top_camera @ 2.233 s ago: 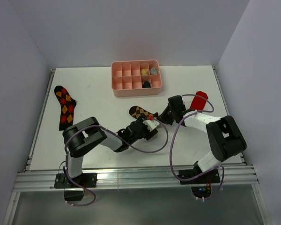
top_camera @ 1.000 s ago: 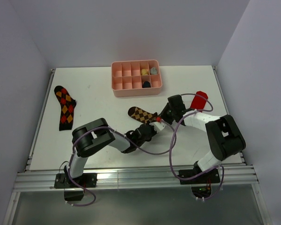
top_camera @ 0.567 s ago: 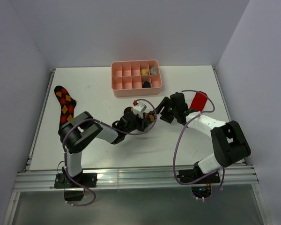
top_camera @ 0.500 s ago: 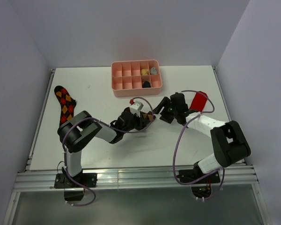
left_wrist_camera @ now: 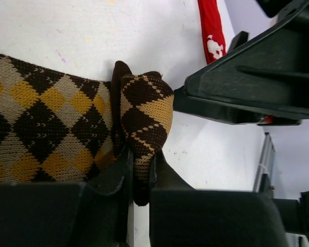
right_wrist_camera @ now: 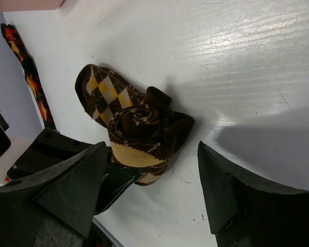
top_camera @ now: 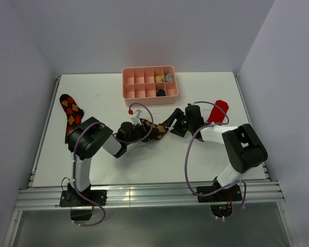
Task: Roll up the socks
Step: Roll the sock at the center of the board.
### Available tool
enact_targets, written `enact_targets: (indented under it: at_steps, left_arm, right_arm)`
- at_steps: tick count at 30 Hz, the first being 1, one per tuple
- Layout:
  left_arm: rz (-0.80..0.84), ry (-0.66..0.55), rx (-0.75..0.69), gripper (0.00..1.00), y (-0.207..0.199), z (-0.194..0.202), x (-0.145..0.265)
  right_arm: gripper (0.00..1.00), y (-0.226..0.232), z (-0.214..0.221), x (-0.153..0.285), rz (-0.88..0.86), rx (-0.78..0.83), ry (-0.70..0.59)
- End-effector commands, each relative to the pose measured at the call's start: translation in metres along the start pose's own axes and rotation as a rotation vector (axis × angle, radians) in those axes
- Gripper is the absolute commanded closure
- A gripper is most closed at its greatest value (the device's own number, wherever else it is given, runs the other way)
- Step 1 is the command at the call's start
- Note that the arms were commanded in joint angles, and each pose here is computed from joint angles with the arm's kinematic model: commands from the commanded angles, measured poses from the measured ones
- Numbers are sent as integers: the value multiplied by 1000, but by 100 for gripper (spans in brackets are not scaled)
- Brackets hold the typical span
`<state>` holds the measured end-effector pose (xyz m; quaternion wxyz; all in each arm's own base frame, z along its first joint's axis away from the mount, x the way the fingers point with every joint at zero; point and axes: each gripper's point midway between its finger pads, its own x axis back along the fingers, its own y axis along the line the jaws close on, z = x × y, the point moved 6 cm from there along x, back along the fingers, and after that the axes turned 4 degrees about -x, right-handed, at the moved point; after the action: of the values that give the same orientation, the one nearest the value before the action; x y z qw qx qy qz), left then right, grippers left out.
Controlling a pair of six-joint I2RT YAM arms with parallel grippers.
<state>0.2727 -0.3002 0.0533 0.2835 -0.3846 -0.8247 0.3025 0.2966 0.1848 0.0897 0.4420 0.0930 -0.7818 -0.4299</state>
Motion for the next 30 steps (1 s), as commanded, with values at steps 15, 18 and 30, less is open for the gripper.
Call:
enact_targets:
  at_steps: [15, 18, 30]
  left_arm:
    - [10, 179, 150, 99, 21, 28, -1]
    - [24, 206, 159, 99, 21, 30, -4]
    - [18, 220, 199, 92, 24, 31, -2]
  right_arm:
    - [23, -7, 18, -27, -67, -35, 83]
    - [31, -9, 21, -28, -66, -40, 92]
    - [100, -13, 17, -24, -8, -10, 64]
